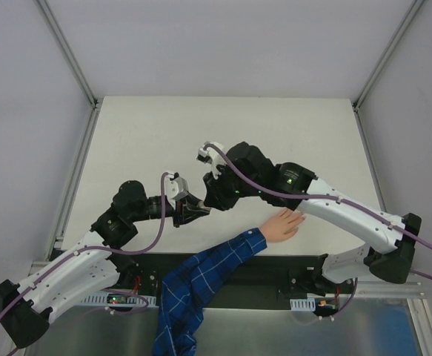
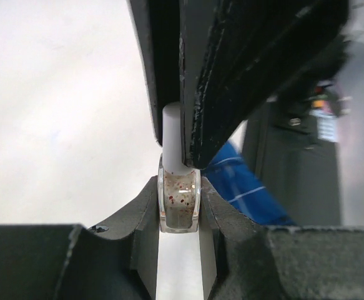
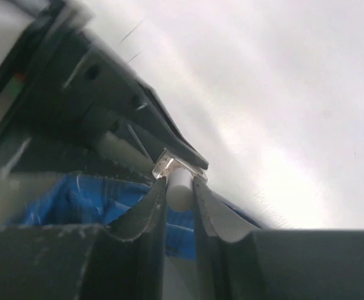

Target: Paint the nails

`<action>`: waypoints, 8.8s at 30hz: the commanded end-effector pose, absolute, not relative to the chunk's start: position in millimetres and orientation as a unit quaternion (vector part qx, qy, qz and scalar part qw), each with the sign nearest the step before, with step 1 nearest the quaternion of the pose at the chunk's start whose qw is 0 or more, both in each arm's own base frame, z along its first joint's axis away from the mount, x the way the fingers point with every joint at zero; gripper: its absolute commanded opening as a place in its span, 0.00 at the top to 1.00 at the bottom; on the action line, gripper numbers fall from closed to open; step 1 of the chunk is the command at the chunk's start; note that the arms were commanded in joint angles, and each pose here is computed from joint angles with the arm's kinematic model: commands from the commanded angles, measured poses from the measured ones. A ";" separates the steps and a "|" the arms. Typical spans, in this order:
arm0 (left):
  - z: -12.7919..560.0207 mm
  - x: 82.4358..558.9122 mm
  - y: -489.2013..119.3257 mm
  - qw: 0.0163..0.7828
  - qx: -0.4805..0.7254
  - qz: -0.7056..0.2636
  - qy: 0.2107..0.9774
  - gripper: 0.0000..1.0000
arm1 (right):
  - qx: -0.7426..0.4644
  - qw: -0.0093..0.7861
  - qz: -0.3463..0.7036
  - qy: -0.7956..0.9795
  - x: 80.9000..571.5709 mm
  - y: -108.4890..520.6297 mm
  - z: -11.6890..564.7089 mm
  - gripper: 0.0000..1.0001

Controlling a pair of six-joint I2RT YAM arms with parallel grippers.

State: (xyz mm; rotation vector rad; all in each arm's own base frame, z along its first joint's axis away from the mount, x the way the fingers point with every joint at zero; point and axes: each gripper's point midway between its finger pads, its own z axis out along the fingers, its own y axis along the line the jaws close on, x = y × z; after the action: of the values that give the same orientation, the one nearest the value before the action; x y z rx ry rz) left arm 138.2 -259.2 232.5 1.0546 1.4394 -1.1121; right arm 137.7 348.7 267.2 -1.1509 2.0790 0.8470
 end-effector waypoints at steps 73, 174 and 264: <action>303.5 76.1 -272.5 0.363 0.514 -0.647 0.430 1.00 | -0.468 0.429 0.543 0.549 92.4 336.6 353.7 0.69; 310.0 88.9 -262.8 0.360 0.498 -0.655 0.439 1.00 | -0.502 0.366 0.555 0.553 95.3 351.7 367.6 0.73; 304.2 44.2 -261.2 0.303 0.562 -0.659 0.397 1.00 | -0.490 0.397 0.521 0.575 66.3 341.9 337.7 0.53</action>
State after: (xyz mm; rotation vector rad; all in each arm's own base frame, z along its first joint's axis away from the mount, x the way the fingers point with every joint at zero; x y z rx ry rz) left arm 52.2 -264.3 283.6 1.4143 1.2168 -1.8020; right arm 64.5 341.3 331.1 -1.2405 1.5119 1.3185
